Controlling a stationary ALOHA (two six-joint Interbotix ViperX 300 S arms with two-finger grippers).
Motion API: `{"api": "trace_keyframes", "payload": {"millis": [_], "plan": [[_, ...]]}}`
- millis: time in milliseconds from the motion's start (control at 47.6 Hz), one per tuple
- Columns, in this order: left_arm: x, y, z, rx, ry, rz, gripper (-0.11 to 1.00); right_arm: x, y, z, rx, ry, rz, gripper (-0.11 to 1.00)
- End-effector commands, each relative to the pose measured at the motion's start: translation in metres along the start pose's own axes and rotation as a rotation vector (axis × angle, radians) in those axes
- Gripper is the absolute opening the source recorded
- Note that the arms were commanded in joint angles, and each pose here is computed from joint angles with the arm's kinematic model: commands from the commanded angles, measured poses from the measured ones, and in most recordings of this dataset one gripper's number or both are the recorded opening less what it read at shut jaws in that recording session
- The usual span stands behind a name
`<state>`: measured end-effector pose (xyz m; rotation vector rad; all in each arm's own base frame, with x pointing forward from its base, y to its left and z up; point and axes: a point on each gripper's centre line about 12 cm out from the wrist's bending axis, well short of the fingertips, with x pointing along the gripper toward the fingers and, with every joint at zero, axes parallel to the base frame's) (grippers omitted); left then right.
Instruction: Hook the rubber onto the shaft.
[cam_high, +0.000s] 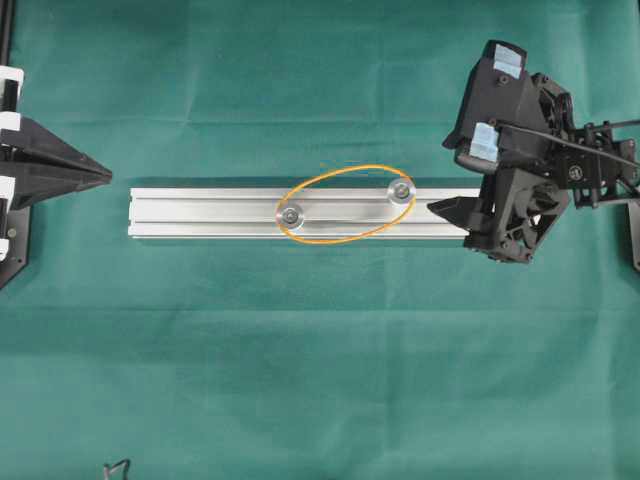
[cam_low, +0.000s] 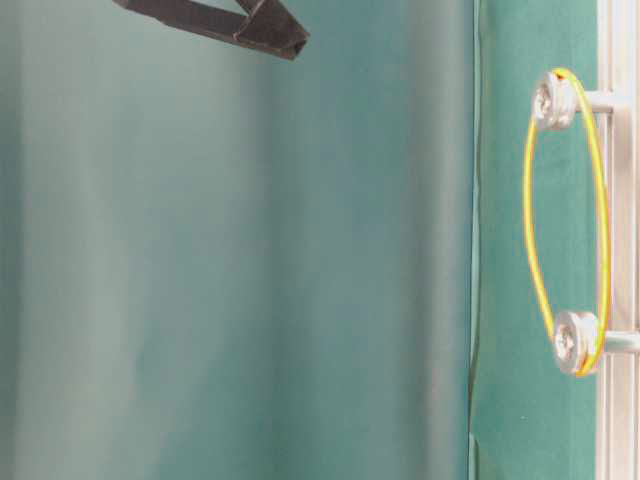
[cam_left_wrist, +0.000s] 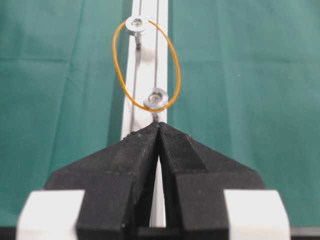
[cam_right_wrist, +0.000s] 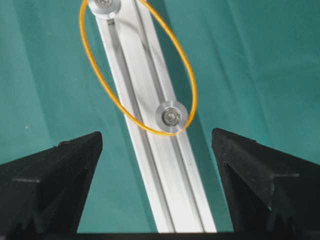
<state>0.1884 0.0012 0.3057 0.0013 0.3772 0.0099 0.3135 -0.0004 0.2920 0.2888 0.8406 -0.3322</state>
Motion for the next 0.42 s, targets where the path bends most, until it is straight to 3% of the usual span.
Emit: {"api": "trace_keyframes", "payload": {"millis": [0,399], "plan": [[-0.0026,0.0007,0.0125,0.001,-0.031,0.004,0.00,-0.0078,0.0007,0.0059,0.003,-0.030,0.012,0.89],[-0.0026,0.0007,0.0127,0.003,-0.032,0.004,0.00,-0.0074,0.0004,0.0053,0.003,-0.027,0.011,0.89]]}}
